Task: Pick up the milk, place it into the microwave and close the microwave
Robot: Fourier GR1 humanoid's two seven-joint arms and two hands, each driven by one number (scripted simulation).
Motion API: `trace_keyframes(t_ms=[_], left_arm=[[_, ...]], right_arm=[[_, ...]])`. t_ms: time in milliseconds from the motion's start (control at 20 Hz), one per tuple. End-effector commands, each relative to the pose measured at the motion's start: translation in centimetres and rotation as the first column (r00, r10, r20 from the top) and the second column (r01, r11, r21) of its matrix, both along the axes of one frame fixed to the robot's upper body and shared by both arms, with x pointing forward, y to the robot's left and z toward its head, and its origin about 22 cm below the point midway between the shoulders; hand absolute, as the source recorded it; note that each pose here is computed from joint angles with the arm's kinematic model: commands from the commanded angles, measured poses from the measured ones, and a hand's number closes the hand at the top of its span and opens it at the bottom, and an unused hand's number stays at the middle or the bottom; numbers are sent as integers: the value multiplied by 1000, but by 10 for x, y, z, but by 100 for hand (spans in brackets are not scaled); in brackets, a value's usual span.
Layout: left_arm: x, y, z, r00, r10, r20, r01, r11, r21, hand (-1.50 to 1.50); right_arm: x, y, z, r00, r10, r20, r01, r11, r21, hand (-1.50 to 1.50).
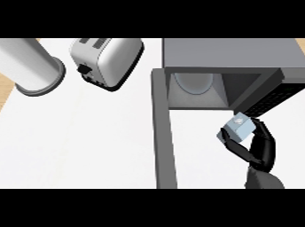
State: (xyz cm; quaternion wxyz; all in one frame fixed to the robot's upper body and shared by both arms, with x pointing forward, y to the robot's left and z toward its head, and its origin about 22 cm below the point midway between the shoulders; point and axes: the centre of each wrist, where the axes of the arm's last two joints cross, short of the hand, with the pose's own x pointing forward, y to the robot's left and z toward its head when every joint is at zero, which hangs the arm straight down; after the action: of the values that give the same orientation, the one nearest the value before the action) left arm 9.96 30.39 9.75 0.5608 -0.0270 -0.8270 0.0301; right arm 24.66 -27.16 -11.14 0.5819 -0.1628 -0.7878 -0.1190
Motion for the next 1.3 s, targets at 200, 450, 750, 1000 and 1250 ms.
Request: trace_keyframes(t_ms=[200,450,750,1000,1250], left_arm=[[-7,-6,-4,1000,-8,3,7,1000,9,-150],[-4,-2,0,1000,-14,-12,14,1000,-9,-150],[-11,3,4,1000,2,-10,-2,1000,-10,-150],[-15,16,-2,1000,-9,-16,9,1000,-24,-150],[1,1,-7,1000,-4,-8,4,1000,-21,-150]], right_arm=[[-5,39,20,997,2,81,-2,1000,7,150],[4,-21,26,946,303,119,-302,953,-23,150],[-12,-29,41,879,452,153,-458,889,6,150],[7,-11,74,860,477,181,-482,876,-17,150],[26,33,101,871,473,134,-461,881,-109,150]])
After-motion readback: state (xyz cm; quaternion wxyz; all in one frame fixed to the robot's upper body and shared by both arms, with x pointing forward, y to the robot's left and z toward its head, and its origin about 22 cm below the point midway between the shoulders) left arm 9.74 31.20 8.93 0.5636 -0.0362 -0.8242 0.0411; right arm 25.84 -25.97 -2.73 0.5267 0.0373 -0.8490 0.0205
